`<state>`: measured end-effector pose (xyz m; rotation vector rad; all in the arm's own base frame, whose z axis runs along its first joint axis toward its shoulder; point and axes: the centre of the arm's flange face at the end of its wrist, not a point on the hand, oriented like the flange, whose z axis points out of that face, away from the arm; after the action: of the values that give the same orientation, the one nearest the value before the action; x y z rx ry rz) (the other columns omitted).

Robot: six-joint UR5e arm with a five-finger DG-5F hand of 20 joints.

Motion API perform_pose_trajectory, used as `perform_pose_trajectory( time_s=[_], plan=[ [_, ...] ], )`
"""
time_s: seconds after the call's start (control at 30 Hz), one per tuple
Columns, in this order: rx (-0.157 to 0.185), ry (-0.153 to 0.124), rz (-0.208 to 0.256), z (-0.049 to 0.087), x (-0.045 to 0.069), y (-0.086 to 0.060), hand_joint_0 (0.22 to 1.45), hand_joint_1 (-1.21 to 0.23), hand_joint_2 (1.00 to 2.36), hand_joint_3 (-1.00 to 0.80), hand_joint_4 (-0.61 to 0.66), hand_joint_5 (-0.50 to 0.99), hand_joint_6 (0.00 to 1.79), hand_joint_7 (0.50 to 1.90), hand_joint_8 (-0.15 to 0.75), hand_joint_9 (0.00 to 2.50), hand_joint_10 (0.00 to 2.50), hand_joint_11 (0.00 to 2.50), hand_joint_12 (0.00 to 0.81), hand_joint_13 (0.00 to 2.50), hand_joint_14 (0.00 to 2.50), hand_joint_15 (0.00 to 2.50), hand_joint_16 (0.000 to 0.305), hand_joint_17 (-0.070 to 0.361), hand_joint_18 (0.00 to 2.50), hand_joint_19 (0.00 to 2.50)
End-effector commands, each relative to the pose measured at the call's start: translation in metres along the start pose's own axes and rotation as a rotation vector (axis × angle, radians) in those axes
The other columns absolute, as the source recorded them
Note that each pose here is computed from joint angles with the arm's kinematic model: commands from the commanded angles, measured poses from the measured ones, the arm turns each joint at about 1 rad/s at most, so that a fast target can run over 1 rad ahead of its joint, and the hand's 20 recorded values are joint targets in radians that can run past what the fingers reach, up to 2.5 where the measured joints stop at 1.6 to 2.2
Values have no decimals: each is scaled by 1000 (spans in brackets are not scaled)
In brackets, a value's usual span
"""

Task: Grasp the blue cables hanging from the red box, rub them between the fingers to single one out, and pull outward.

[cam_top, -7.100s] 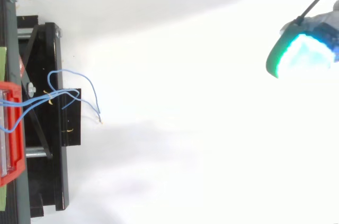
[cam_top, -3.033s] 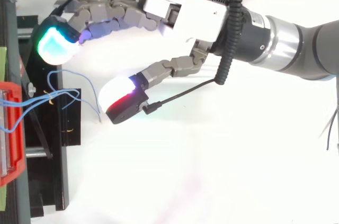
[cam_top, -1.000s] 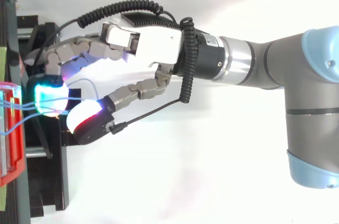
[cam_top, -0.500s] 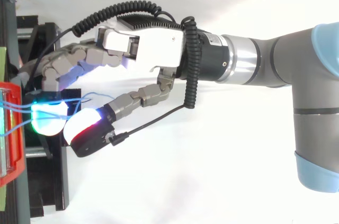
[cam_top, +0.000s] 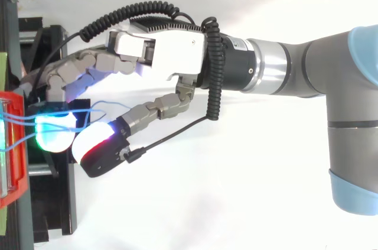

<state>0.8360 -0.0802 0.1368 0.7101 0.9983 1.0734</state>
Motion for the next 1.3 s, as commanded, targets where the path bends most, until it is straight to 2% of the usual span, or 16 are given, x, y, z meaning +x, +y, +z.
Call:
perform_pose_trajectory(
  time_s=[0.0,0.1,0.17,0.27,0.37,0.57,0.83,1.0,1.07,1.27],
  plan=[
    [9,-7,13,0,-3,-2,551,-673,1008,-385,161,-117,710,1015,277,773,12,342,351,456,7,176,45,101,441,309],
    [33,-5,21,-3,-5,-5,547,-660,1007,-396,163,-114,694,1036,279,773,12,343,353,450,7,178,45,102,439,309],
    [67,3,39,-7,-8,-9,545,-657,1007,-397,163,-113,688,1048,280,772,12,353,355,450,7,177,45,102,438,316],
    [86,10,73,-9,-8,-11,545,-657,1007,-397,155,-109,691,1060,280,774,12,351,354,449,7,170,46,102,439,309],
    [89,12,89,-10,-9,-12,550,-668,1008,-382,156,-110,724,1032,283,779,12,360,354,449,6,174,45,102,437,311],
    [81,9,89,-5,-8,-8,553,-678,1008,-380,165,-114,738,1003,282,780,12,352,352,452,7,179,45,102,437,311],
    [84,10,79,-3,-2,-7,543,-681,1007,-391,183,-95,617,1158,283,774,12,346,355,446,8,176,46,103,436,317],
    [103,16,79,-6,-1,-11,539,-680,1007,-393,179,-93,601,1174,282,769,13,337,357,445,7,180,46,104,435,318],
    [97,16,78,-5,0,-9,539,-678,1007,-395,184,-91,592,1191,284,768,12,352,357,446,7,180,46,105,433,317],
    [91,13,77,3,-5,-4,535,-675,1007,-397,185,-85,561,1227,286,763,11,342,358,444,7,176,47,105,430,325]
  ],
)
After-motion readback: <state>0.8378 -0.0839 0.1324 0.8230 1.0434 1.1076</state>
